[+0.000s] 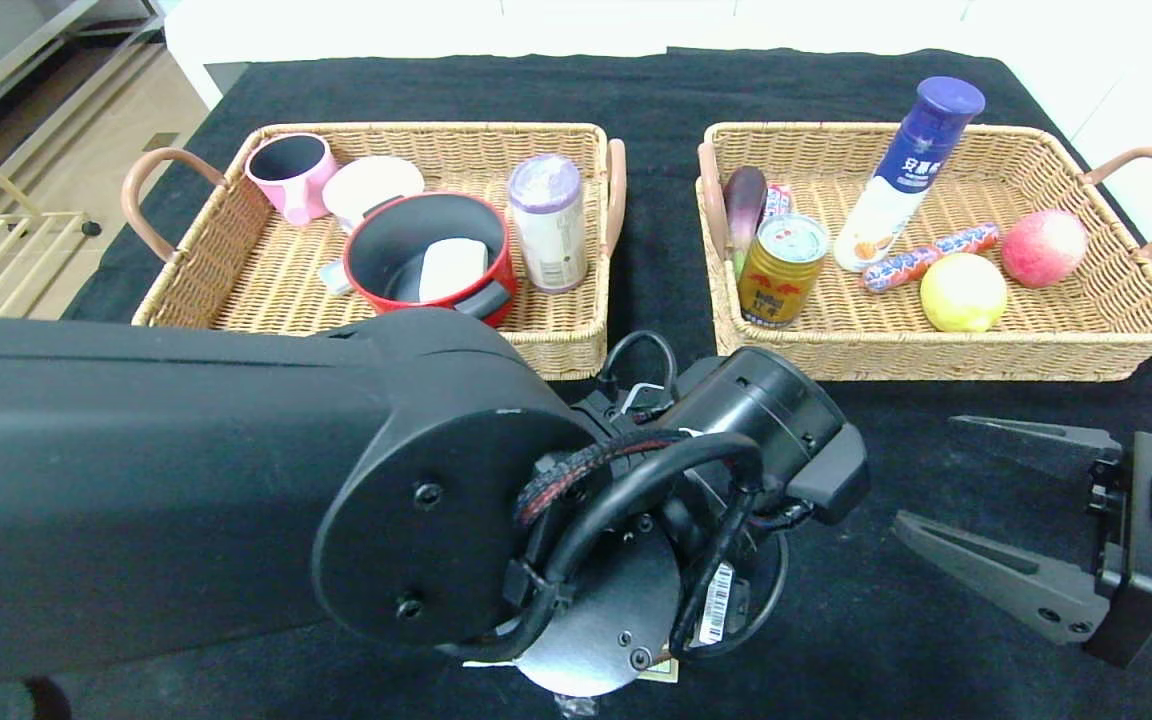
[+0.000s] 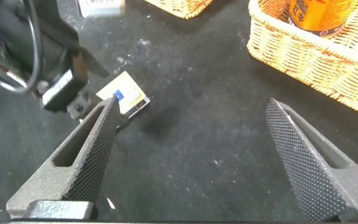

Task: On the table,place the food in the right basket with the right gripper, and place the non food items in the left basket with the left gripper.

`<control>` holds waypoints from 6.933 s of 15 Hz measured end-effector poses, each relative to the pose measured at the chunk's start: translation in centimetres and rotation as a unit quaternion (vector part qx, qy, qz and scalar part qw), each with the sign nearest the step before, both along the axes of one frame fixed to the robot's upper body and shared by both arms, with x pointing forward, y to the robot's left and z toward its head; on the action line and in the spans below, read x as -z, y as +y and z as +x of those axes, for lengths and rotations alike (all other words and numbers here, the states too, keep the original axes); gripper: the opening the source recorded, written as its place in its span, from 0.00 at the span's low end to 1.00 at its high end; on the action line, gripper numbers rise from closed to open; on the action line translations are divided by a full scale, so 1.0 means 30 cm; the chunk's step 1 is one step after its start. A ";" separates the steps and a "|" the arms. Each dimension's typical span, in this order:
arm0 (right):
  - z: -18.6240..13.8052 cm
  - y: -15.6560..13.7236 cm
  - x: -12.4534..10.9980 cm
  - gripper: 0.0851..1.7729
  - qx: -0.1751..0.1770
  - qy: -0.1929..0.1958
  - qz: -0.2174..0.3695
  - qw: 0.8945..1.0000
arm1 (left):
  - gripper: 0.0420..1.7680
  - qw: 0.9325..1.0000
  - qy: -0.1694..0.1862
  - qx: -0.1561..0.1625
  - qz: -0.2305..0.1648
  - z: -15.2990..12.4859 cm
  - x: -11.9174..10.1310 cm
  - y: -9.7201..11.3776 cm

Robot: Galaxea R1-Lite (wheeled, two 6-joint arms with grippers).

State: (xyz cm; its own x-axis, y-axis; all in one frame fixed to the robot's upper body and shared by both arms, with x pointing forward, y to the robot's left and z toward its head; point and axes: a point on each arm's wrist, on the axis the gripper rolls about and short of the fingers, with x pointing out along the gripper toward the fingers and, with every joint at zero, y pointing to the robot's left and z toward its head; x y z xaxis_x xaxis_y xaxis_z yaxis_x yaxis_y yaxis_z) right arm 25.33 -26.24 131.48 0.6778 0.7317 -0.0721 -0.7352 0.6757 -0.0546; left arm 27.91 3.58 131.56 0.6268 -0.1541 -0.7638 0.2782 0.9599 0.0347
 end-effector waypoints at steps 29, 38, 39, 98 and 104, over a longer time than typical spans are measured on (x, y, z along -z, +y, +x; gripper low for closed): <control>0.003 0.001 0.005 0.96 0.000 0.003 -0.002 1.000 | 0.57 0.999 0.028 -0.014 0.017 0.029 0.066 -0.022; 0.004 0.001 0.008 0.96 0.000 0.004 -0.003 1.000 | 0.57 0.999 0.030 -0.021 0.010 0.041 0.061 -0.014; 0.004 0.001 0.007 0.96 0.001 0.004 -0.002 1.000 | 0.57 0.999 0.027 -0.021 0.009 0.039 0.055 -0.011; -0.016 -0.011 -0.023 0.96 0.005 -0.017 0.006 1.000 | 0.92 0.937 -0.273 -0.182 -0.121 0.381 -0.420 0.561; -0.017 -0.012 -0.022 0.96 0.006 -0.016 0.007 1.000 | 0.95 0.954 -0.243 -0.143 -0.105 0.131 -0.365 0.584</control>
